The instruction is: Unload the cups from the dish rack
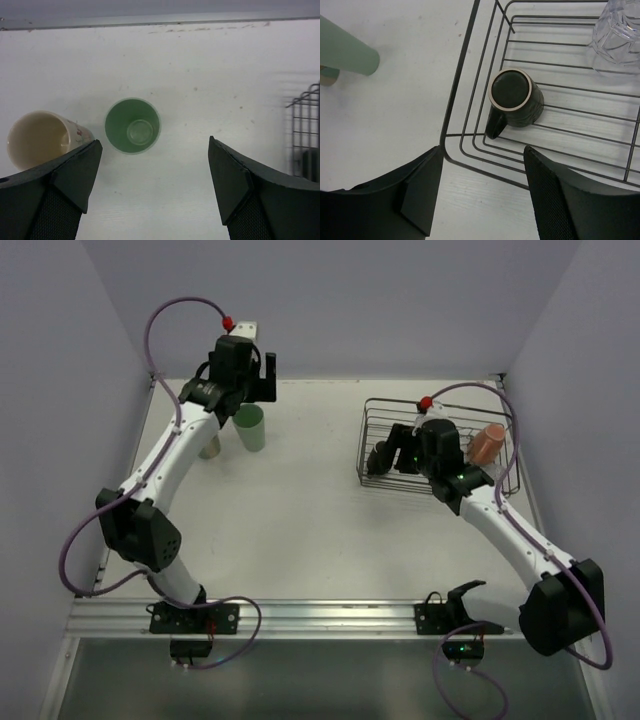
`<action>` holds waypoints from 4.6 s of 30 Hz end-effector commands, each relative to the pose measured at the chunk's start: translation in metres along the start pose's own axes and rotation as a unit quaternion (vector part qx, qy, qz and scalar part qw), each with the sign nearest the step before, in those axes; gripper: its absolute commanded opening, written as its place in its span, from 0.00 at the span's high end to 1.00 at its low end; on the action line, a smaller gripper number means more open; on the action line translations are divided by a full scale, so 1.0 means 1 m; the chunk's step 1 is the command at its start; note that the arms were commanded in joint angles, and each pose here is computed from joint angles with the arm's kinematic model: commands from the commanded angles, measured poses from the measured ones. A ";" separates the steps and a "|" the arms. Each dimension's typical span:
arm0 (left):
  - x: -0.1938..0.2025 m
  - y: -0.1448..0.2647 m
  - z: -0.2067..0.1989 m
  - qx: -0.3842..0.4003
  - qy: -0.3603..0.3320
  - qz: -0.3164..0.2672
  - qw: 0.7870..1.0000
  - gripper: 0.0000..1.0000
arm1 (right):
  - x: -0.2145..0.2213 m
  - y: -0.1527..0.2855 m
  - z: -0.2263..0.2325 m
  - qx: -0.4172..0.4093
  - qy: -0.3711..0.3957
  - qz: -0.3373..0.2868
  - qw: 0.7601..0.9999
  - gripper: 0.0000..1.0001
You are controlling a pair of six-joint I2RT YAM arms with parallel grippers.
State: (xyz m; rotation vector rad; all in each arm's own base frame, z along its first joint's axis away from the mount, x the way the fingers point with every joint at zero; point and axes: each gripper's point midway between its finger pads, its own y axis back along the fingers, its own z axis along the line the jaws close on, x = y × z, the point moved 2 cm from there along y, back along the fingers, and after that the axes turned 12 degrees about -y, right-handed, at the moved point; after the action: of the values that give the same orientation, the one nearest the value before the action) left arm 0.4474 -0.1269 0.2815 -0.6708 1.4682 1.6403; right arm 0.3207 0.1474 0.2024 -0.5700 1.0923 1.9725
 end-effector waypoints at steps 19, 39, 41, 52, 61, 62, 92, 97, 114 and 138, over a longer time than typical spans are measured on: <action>0.116 0.171 -0.061 0.296 0.035 -0.157 0.942 0.06 | -0.017 -0.099 -0.022 0.144 0.018 -0.010 0.989 0.22; 0.092 0.186 -0.118 0.467 0.131 -0.164 0.859 0.08 | -0.054 -0.079 -0.012 0.156 0.020 -0.069 0.985 0.77; 0.084 0.190 -0.127 0.485 0.135 -0.173 0.846 0.09 | -0.074 -0.059 0.000 0.131 0.013 -0.103 0.986 0.79; 0.042 0.177 -0.177 0.528 0.218 -0.177 0.801 0.18 | -0.090 0.007 0.008 -0.034 -0.094 -0.125 0.987 0.77; 0.048 0.169 -0.190 0.508 0.185 -0.168 0.824 0.18 | -0.015 -0.032 -0.027 0.066 0.014 0.030 0.997 0.48; 0.050 0.166 -0.188 0.500 0.178 -0.170 0.830 0.18 | -0.010 -0.035 -0.024 0.073 0.024 0.037 0.996 0.42; 0.074 0.168 -0.175 0.471 0.139 -0.170 0.854 0.17 | -0.012 -0.073 -0.030 0.120 0.045 0.035 0.991 0.68; 0.063 0.171 -0.175 0.472 0.134 -0.179 0.853 0.17 | -0.048 -0.057 -0.008 0.082 0.058 -0.032 0.994 0.69; -0.039 0.151 -0.201 0.467 -0.036 -0.261 0.844 0.28 | 0.001 0.052 0.088 -0.299 0.083 0.039 0.950 0.69; 0.021 0.137 -0.241 0.578 -0.045 -0.090 0.810 0.51 | 0.001 0.058 0.086 -0.300 0.099 0.031 0.948 0.69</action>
State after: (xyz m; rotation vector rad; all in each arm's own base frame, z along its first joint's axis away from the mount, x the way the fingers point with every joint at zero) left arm 0.3056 -0.3479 0.2915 -0.0846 1.8470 0.4620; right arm 0.2652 0.2035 0.2421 -0.9715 0.6764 2.4340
